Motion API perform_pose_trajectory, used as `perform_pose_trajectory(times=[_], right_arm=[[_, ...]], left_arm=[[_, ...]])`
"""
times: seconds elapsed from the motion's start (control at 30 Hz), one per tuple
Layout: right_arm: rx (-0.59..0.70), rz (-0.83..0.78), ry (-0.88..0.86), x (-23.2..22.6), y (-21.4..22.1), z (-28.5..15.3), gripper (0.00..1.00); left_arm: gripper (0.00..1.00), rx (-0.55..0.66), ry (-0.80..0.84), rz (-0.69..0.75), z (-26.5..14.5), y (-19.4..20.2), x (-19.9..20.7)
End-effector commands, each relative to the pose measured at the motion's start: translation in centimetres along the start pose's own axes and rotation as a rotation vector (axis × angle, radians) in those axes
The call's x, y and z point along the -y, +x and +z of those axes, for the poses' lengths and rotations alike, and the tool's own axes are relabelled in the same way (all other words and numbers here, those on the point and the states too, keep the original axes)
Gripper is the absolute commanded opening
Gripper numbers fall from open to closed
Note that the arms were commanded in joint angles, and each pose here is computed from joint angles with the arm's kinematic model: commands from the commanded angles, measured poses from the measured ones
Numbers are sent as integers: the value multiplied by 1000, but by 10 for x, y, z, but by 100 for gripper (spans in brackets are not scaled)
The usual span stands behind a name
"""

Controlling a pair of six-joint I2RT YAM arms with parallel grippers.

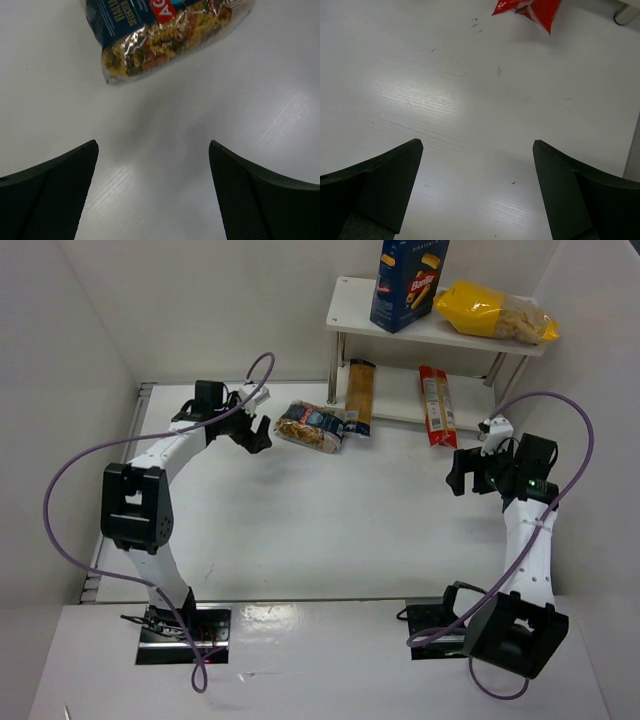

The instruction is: Place and organize the pasta boxes and bags onto the shelf

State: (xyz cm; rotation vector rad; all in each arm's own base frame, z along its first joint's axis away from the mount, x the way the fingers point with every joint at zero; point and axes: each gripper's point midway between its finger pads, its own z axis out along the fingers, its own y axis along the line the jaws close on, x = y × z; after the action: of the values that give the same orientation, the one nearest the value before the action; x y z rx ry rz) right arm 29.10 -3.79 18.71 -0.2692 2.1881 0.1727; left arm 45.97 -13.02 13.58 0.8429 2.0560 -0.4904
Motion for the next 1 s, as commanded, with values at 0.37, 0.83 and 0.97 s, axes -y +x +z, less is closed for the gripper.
perform_pose_trajectory(times=[0.37, 0.83, 0.97], right_arm=[[118, 49, 4, 21, -35, -40, 99], [121, 54, -2, 22, -34, -42, 99], [126, 58, -2, 23, -34, -43, 99]], left_arm=[[96, -22, -26, 116, 67, -16, -33], [92, -47, -17, 137, 95, -16, -47], [92, -63, -1, 132, 103, -11, -44]])
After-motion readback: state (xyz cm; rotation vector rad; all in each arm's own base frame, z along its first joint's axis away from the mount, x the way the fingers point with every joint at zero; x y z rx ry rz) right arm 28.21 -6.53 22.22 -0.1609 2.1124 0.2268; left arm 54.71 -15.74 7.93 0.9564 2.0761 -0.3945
